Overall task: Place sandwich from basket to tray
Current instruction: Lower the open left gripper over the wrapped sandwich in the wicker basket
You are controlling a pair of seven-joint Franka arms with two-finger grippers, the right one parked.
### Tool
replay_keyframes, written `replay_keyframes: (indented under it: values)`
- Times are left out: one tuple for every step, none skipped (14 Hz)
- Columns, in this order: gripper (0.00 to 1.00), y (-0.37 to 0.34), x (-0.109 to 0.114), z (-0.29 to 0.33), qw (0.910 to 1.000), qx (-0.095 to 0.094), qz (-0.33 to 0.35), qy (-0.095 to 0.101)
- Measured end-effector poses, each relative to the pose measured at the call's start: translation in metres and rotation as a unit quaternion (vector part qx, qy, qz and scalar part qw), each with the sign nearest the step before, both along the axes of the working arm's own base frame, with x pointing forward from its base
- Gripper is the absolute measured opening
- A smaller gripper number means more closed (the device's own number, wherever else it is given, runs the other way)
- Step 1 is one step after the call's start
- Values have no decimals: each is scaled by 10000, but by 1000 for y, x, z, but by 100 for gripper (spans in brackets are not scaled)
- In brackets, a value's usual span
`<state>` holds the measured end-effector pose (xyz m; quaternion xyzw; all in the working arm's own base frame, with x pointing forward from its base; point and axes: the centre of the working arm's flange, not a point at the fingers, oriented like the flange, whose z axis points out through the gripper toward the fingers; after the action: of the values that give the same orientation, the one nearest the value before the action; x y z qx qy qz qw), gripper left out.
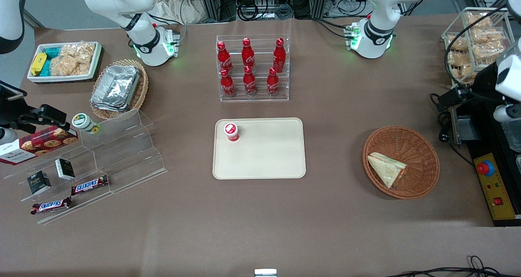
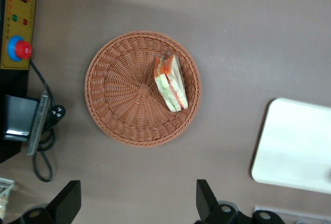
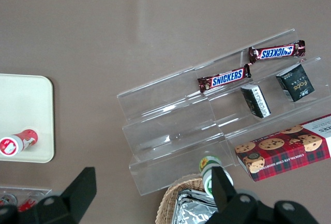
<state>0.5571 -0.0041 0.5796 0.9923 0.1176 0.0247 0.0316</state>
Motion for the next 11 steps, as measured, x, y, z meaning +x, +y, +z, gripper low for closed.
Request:
replay_keyframes:
  values:
    - [100, 0, 8, -14, 9999, -17, 141, 23]
    - [100, 0, 15, -29, 9996, -48, 271, 66]
    - [100, 1, 23, -44, 9991, -107, 402, 110]
    - [100, 4, 31, -61, 9984, -180, 516, 142]
    - [100, 8, 37, -79, 9977, -251, 611, 154]
    - [100, 12, 43, -98, 9970, -312, 698, 151]
    - [100, 14, 47, -120, 9961, -364, 785, 146]
    - [100, 16, 49, -142, 9954, -401, 862, 144]
    - [100, 16, 52, -165, 9946, -425, 942, 133]
    - [100, 16, 54, -189, 9937, -435, 1022, 119]
    - [100, 16, 54, -212, 9931, -430, 1086, 111]
